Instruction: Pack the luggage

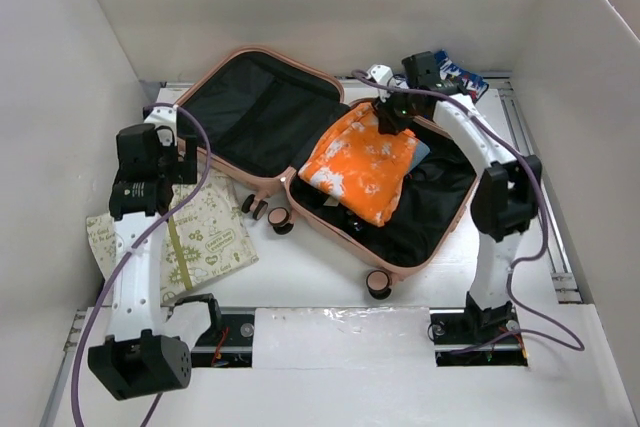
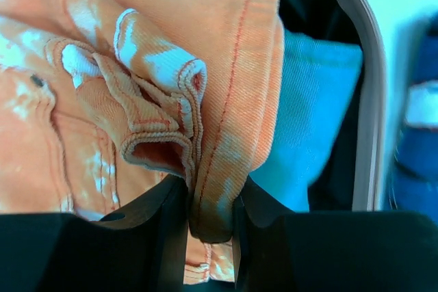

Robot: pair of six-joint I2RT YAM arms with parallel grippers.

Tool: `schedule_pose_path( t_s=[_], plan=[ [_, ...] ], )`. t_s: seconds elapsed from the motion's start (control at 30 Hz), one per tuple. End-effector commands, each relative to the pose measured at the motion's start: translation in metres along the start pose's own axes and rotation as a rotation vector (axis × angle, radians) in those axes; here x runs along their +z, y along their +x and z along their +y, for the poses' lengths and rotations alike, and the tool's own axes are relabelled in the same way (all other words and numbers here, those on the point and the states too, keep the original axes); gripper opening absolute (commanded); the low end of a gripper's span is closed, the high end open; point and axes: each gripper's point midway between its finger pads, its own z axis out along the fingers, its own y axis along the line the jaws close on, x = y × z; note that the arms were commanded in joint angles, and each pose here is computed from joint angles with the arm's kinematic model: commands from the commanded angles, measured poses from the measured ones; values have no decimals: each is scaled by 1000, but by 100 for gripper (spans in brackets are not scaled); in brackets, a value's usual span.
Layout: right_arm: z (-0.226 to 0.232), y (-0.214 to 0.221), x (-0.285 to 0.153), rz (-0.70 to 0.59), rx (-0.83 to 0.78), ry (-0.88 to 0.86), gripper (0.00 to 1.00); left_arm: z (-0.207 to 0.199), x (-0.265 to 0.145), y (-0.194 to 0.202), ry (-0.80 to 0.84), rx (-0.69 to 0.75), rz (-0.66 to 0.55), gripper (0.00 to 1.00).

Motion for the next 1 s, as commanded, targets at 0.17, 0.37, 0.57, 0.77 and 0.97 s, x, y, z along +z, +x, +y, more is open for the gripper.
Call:
schedule_pose_path(
  t_s=[0.17,0.37,0.57,0.77,0.97],
  plan=[
    [-37,-29,27,-98,-29,-48,62,21,-3,-19,-90,16,-40,100],
    [-83,-24,-16,18,39,291,86,32,11,15,-134,-30,73,100],
    [-56,-63,-62,-180,139,371,89,38,43,67,-87,-144,304,100],
    [21,-75,-14,-319,155,118,75,50,56,106,-103,-245,379,100],
    [16,-56,39,-269,263,64,66,66,54,109,-162,-214,359,100]
  ],
)
